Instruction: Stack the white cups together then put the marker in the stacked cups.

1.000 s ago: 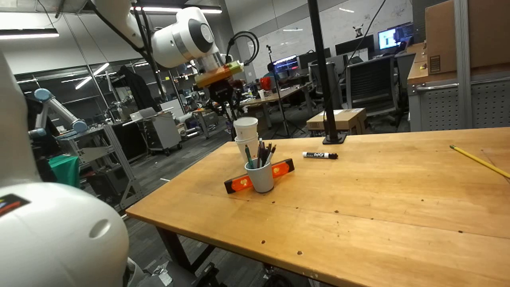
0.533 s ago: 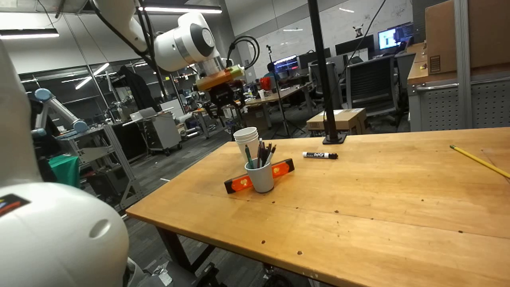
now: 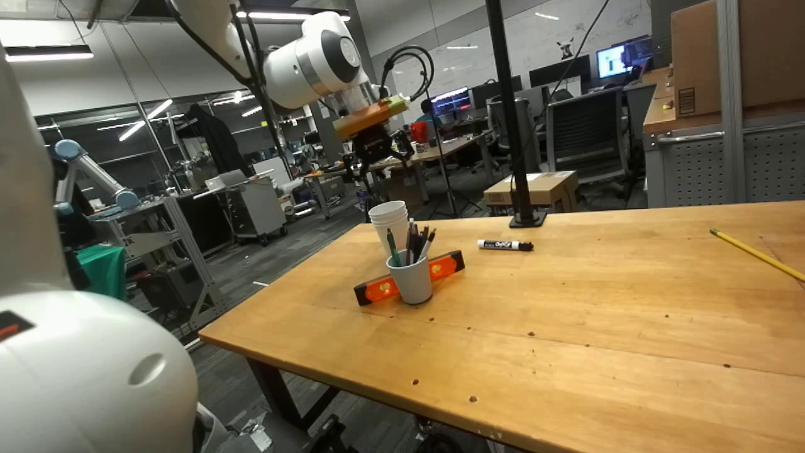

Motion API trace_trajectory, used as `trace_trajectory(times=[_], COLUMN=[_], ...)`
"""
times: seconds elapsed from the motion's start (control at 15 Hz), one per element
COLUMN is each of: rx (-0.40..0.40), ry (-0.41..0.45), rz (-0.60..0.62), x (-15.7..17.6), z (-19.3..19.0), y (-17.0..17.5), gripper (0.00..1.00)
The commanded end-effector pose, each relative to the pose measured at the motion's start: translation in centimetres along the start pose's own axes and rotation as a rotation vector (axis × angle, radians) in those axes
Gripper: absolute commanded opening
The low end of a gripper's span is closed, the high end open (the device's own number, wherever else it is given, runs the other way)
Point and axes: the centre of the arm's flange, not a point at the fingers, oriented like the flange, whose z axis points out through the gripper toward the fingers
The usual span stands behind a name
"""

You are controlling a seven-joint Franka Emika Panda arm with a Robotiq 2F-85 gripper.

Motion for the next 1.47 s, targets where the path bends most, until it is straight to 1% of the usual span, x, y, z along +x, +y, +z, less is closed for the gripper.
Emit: trace_trajectory(times=[0.0,0.33,0.6,0.8,1.07,1.27,1.4], rx=[0.043,0.109,0.184,0.247,0.321,0.334,0.325], ry=[0.002,-0.027,-0.057,-0.065,-0.042,-0.017,-0.005], rz=[-0.057,-0.113,-0.179,-0.257,-0.388,-0.469,-0.497], x=[-0.7,-3.6,-5.8,-6.9,-7.9,-8.0,-8.2], z=[0.1,1.9,3.6,4.9,6.9,7.9,8.4], y=[4.5,10.2,13.4,13.9,13.3,12.6,12.2], gripper=[1.00,1.00,1.00,1.00,1.00,1.00,1.00])
